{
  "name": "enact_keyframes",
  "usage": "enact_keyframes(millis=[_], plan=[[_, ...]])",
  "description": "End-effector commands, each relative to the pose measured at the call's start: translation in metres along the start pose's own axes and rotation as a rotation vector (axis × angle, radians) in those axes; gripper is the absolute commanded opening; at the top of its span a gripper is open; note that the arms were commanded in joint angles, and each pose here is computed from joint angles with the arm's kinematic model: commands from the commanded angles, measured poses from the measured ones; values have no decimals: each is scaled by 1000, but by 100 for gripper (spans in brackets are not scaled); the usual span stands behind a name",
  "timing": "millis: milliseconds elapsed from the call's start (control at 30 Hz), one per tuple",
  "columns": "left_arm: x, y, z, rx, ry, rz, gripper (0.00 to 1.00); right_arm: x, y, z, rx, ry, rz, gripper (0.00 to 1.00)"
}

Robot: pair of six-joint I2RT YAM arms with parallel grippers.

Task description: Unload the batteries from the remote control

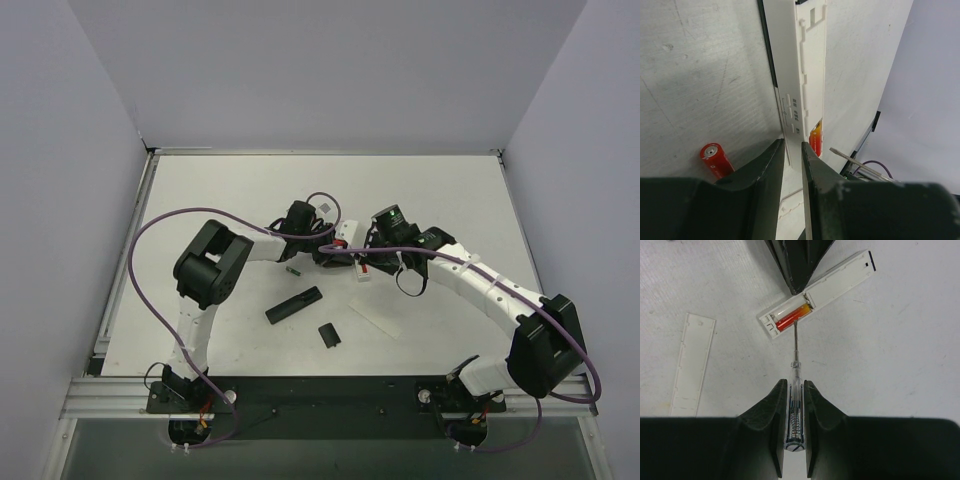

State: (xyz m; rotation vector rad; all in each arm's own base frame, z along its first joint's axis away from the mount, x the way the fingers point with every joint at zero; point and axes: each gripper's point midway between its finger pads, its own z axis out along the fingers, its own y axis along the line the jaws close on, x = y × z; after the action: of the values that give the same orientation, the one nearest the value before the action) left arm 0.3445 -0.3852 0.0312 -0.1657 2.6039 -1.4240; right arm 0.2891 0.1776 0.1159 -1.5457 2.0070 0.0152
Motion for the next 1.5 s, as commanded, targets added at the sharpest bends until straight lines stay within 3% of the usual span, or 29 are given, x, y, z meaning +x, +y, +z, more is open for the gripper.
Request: enact_keyframes(millis=[0, 833, 1467], plan=[[-11, -27, -4, 71, -25, 47, 30, -3, -11, -7, 35, 10, -44, 0], [-11, -29, -5, 72, -31, 49, 30, 4, 1, 12, -28, 42, -59, 0], [-4, -18, 2, 61, -11, 26, 31, -14, 5, 28, -121, -34, -169, 0]])
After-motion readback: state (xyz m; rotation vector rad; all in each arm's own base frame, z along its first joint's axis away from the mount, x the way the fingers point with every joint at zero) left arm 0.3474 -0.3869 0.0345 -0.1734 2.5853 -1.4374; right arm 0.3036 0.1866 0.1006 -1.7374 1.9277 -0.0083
